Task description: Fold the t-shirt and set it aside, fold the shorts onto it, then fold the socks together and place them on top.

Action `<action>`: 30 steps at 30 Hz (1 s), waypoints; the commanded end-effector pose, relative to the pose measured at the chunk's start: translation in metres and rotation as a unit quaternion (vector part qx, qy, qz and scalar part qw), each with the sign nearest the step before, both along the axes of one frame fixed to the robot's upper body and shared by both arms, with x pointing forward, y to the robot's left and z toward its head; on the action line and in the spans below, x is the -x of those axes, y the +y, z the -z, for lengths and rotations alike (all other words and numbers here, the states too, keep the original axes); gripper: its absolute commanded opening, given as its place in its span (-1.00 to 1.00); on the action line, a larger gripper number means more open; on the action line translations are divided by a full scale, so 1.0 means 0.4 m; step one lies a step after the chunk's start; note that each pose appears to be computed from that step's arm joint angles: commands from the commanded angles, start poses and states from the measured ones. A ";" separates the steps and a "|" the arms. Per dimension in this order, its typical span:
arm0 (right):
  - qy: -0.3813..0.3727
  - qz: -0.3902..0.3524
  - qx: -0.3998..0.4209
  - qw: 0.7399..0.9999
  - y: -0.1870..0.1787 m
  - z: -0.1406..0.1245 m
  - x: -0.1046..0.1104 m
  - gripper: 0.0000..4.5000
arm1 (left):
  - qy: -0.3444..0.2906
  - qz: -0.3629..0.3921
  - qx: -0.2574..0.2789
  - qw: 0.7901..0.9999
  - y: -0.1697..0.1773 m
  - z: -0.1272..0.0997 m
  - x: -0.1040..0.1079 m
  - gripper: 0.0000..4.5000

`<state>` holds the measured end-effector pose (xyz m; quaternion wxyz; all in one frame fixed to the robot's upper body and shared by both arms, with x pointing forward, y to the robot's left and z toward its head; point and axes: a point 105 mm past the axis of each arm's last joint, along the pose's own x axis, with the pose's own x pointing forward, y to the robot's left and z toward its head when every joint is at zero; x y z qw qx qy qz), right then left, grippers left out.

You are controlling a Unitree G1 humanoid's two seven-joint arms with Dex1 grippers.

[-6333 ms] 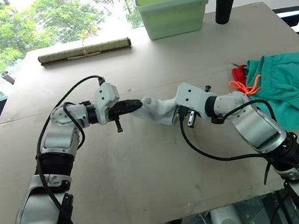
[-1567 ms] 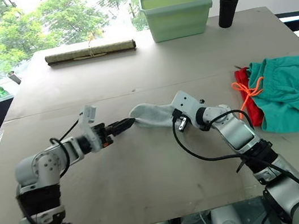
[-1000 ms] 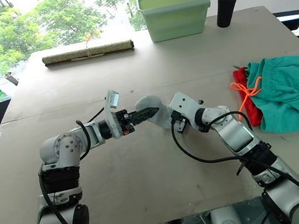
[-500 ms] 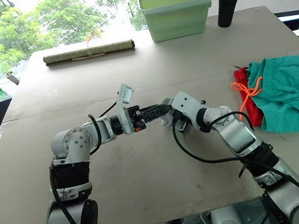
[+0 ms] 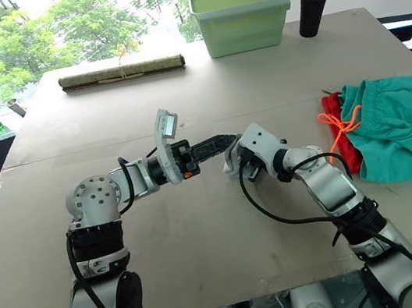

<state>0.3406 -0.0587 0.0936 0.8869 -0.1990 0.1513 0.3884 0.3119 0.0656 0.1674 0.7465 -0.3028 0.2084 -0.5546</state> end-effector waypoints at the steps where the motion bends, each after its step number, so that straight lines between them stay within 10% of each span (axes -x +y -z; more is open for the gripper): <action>1: 0.000 0.010 -0.021 1.000 -0.010 -0.021 0.003 -1.00 | -0.023 -0.003 -0.005 1.000 -0.002 -0.013 0.005 0.96; 12: 0.013 0.040 -0.048 0.998 -0.056 -0.071 0.032 -1.00 | 0.028 -0.060 0.002 0.998 -0.041 0.068 -0.040 0.96; 19: 0.004 0.090 -0.028 0.996 -0.124 -0.111 0.049 0.43 | 0.028 -0.097 -0.060 0.993 -0.070 0.155 -0.066 1.00; 27: -0.017 0.150 -0.010 0.988 -0.226 -0.173 0.101 0.43 | -0.050 -0.054 -0.082 0.994 -0.121 0.155 -0.039 1.00; 30: -0.011 0.172 -0.047 0.984 -0.245 -0.186 0.115 0.78 | -0.073 -0.048 -0.075 0.993 -0.113 0.139 -0.034 1.00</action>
